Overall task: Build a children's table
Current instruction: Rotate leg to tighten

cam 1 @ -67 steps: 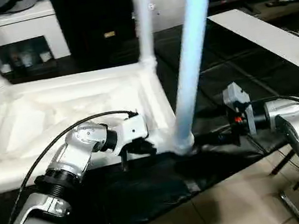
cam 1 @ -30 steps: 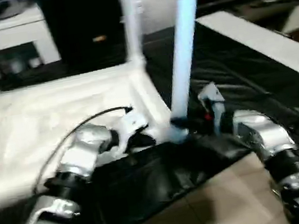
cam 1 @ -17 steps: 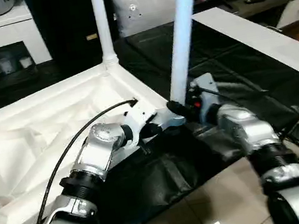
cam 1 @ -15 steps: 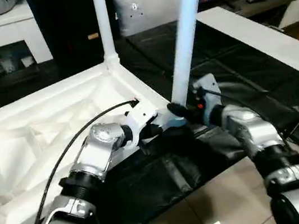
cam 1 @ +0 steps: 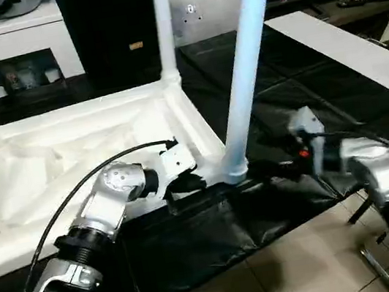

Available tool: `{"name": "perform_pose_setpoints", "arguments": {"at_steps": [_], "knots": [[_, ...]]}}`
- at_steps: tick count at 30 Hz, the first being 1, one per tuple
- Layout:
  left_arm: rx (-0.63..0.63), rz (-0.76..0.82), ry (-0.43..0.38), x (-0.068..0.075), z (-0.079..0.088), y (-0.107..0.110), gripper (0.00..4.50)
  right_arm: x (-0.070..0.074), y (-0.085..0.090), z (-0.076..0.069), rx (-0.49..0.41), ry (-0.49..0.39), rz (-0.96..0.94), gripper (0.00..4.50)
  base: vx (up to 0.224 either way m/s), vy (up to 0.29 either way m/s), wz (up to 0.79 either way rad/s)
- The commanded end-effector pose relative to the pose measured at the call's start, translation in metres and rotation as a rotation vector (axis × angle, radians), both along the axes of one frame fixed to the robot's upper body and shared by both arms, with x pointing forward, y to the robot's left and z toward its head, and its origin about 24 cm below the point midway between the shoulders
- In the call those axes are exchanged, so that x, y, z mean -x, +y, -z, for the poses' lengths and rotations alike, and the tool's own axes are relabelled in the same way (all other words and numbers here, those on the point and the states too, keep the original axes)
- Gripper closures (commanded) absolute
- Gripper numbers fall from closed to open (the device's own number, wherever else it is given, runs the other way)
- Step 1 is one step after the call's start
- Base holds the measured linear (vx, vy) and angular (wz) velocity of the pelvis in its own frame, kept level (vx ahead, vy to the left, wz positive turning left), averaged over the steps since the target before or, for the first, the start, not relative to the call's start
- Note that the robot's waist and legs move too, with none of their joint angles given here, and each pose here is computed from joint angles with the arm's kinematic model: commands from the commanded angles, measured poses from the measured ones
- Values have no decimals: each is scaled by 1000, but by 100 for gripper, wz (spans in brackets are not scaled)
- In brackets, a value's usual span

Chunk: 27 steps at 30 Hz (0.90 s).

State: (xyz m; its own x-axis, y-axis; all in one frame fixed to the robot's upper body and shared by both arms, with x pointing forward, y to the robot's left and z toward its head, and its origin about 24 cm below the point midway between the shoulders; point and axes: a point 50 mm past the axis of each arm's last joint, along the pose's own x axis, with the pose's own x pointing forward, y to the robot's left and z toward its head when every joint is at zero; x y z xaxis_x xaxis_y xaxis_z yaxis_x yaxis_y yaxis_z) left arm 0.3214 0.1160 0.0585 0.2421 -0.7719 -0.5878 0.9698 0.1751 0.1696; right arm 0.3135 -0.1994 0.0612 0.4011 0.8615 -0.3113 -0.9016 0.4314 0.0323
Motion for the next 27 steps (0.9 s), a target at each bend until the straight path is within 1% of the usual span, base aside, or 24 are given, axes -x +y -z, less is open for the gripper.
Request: {"name": "perform_pose_setpoints", "arguments": {"at_steps": [1, 2, 4, 5, 7, 8, 10, 11, 12, 13, 14, 15, 18, 19, 20, 22, 23, 27], "knots": [[-61, 132, 30, 6, 4, -4, 450, 2, -5, -7, 8, -15, -76, 62, 0, 0, 0], [-65, 159, 35, 7, 3, -4, 450, 2, -5, -8, 15, -14, -97, 62, 0, 0, 0], [-72, 181, 41, 8, 3, -4, 450, 2, -5, -8, 21, -13, -117, 88, 0, 0, 0], [-93, 216, 47, 9, 2, -3, 450, 2, -3, -9, 24, -8, -147, 88, 0, 0, 0], [-114, 248, 53, 11, 2, -3, 450, 2, 0, -9, 26, -5, -174, 109, 0, 0, 0], [-119, 256, 55, 11, 2, -3, 450, 2, 0, -9, 27, -4, -181, 130, 0, 0, 0], [-139, 314, 58, 13, 1, -5, 450, 1, 8, -9, 22, 1, -221, 137, 0, 0, 0], [-139, 314, 58, 13, 1, -5, 450, 1, 8, -9, 22, 1, -221, 144, 0, 0, 0], [-139, 328, 59, 14, 0, -6, 450, 1, 10, -8, 19, 3, -231, 153, 0, 0, 0], [-139, 328, 59, 14, 0, -6, 450, 1, 10, -8, 19, 3, -231, 174, 0, 0, 0], [-135, 359, 63, 16, -1, -11, 450, 2, 18, -6, -1, 16, -271, 182, 0, 0, 0], [-134, 367, 63, 16, -1, -13, 450, 3, 21, -5, -9, 22, -285, 182, 0, 0, 0], [-134, 375, 62, 16, -1, -15, 450, 3, 25, -3, -18, 35, -302, 218, 0, 0, 0], [-134, 378, 62, 15, -1, -16, 450, 3, 26, -3, -19, 39, -309, 218, 0, 0, 0], [-134, 379, 62, 15, -1, -16, 450, 3, 27, -2, -23, 42, -313, 233, 0, 0, 0], [-134, 383, 63, 15, -1, -16, 450, 4, 28, -2, -30, 49, -323, 241, 0, 0, 0], [-134, 383, 63, 15, -1, -16, 450, 4, 28, -2, -30, 49, -323, 255, 0, 0, 0], [-131, 382, 67, 15, -1, -16, 450, 5, 30, 0, -37, 60, -329, 261, 0, 0, 0]]}}
